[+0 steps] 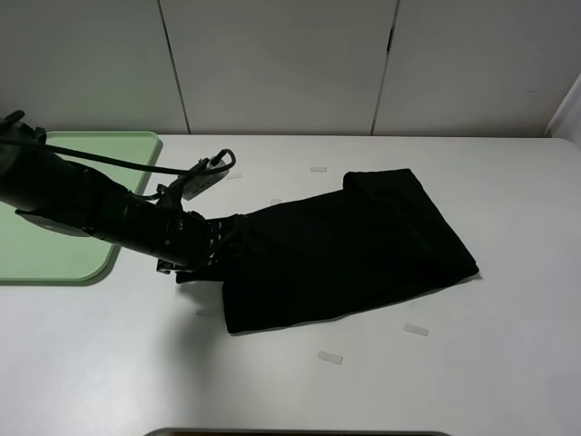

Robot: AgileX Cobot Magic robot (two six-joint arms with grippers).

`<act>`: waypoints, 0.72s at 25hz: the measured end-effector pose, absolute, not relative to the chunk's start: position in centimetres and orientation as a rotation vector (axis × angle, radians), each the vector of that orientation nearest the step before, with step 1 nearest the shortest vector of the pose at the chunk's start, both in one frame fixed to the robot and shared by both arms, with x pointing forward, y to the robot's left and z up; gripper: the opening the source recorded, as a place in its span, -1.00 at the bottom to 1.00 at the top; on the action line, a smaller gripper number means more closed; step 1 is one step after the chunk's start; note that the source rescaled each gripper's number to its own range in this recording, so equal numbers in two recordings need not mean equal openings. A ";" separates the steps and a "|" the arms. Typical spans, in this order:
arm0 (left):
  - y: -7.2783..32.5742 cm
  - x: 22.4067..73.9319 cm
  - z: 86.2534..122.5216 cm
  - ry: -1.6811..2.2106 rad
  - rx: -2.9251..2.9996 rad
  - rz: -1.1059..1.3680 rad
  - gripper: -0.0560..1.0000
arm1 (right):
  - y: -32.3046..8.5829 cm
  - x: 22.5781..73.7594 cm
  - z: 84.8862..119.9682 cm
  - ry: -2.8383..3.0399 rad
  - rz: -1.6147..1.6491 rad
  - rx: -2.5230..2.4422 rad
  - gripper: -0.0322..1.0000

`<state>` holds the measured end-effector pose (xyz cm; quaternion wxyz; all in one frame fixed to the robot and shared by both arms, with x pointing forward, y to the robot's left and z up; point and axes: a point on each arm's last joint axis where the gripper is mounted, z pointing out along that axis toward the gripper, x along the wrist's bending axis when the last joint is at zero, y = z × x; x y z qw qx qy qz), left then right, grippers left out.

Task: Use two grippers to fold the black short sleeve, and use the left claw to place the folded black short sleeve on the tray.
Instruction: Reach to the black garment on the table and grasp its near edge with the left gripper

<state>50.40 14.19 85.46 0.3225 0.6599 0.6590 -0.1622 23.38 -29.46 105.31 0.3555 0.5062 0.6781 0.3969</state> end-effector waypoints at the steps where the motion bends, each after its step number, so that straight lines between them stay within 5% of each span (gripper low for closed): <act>1: 13.8 50.6 85.4 1.722 1.735 -0.430 0.66 | -29.5 23.4 105.3 1.752 1.025 1.308 1.00; 6: 12.6 50.9 84.6 1.711 1.752 -0.449 0.26 | -29.5 23.4 105.3 1.752 1.025 1.308 1.00; 11: 12.4 50.6 83.8 1.725 1.793 -0.427 -0.69 | -29.5 23.4 105.3 1.752 1.025 1.308 1.00; 18: 12.4 50.5 83.8 1.700 1.821 -0.429 -0.81 | -29.5 23.4 105.3 1.752 1.025 1.308 1.00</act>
